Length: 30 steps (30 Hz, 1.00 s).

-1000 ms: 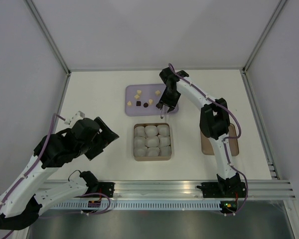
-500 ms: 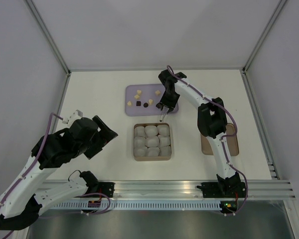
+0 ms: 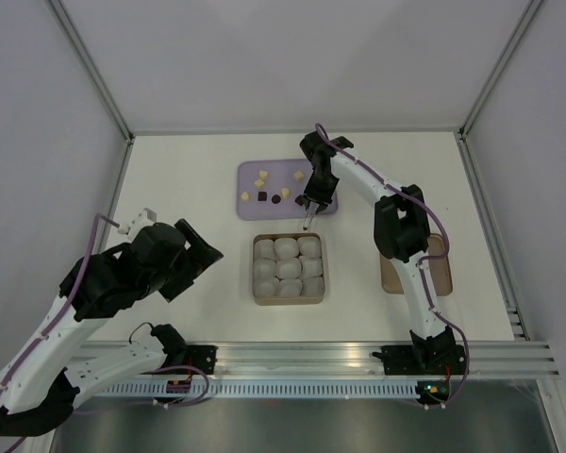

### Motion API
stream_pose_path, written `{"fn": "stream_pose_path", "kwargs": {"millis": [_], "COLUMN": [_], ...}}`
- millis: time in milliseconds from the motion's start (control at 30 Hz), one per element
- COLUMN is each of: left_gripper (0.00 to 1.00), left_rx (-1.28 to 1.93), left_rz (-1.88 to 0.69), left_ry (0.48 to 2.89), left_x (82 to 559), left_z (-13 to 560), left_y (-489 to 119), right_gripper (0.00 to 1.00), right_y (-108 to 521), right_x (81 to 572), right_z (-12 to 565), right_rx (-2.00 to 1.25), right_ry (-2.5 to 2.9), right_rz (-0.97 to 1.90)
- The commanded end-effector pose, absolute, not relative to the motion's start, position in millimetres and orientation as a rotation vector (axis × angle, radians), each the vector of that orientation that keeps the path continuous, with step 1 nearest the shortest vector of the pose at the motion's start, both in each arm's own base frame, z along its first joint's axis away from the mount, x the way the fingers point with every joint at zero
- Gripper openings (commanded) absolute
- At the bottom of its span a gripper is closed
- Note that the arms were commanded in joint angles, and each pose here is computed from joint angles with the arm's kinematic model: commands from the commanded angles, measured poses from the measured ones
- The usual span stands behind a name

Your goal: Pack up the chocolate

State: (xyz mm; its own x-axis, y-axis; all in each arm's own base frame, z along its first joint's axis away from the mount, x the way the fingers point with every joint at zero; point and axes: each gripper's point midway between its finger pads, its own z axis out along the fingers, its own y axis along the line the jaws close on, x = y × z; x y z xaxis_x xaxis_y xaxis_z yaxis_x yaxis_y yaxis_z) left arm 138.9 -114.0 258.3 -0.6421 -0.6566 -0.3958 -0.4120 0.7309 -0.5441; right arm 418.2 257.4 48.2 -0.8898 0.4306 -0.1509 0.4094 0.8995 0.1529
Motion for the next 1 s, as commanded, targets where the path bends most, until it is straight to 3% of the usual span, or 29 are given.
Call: {"fn": "stream_pose_path", "kwargs": {"millis": [0, 733, 967], "left_gripper": [0.99, 1.00, 1.00], "left_rx": [-0.844, -0.859, -0.858], "left_rz": [-0.544, -0.546, -0.549], "left_ry": [2.311, 2.323, 2.329], "left_x": [138.9, 136.8, 138.8], "left_z": [266.4, 262.3, 260.7], "left_y": [-106.0, -106.8, -110.4], "right_gripper": [0.27, 0.04, 0.04], "right_y": [261.0, 227.8, 232.9], "right_x": [423.9, 399.0, 378.4], "right_z": [72.1, 114.0, 141.8], "right_rx": [0.590, 0.143, -0.030], "right_ry": [2.852, 2.809, 2.748], "right_rz": [0.230, 0.255, 0.414]}}
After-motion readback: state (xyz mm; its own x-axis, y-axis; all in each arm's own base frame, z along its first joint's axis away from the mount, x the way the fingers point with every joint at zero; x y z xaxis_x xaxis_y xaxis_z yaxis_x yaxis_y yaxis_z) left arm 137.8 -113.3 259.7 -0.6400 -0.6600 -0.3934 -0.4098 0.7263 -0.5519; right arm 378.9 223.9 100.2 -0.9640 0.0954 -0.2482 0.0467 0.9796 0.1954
